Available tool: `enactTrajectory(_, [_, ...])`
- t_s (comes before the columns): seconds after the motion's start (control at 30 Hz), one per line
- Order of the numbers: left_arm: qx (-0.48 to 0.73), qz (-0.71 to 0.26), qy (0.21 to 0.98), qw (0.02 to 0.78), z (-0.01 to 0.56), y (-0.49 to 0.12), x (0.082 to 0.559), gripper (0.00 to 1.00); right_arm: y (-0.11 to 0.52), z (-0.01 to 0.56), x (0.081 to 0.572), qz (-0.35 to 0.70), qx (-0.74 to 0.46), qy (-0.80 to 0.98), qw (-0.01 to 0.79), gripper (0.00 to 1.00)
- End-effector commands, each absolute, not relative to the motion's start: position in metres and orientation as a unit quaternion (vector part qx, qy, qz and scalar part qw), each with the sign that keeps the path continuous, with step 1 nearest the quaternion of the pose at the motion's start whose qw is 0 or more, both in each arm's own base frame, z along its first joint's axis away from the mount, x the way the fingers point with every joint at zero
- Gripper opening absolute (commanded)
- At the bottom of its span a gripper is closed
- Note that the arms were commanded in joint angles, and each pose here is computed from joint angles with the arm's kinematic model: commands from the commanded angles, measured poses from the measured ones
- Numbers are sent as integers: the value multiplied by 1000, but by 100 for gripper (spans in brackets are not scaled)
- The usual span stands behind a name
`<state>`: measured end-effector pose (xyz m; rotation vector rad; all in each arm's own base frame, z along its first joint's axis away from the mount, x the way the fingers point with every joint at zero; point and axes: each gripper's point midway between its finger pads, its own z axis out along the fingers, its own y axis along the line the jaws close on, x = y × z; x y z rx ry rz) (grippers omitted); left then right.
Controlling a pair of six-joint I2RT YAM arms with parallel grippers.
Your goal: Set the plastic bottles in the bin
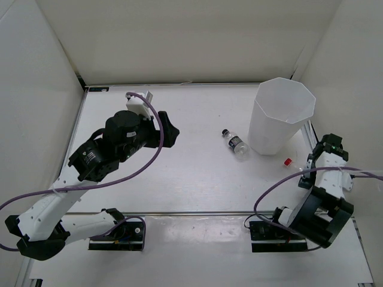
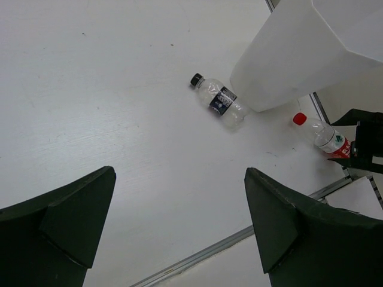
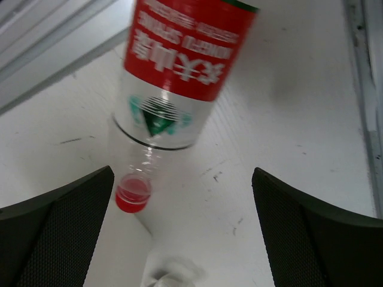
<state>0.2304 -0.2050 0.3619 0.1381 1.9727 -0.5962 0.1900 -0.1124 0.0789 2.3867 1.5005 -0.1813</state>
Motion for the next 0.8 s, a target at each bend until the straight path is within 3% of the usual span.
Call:
enactTrajectory(0.0, [50,-255,825,501,357,-204,225,100,-139,92,215,-75,819,532,200,100])
enactTrajectory(0.57, [11,-244,841,482,342,-191,218,100,-115,30,202,-95,817,564,71,99])
enactTrajectory(0.67, [3,-243,841,483,340,-188,217,100,-108,26,198,-93,813,572,53,89])
enactTrajectory(0.77, [2,-237,843,483,338,-186,218,100,-102,20,186,-101,803,586,34,72])
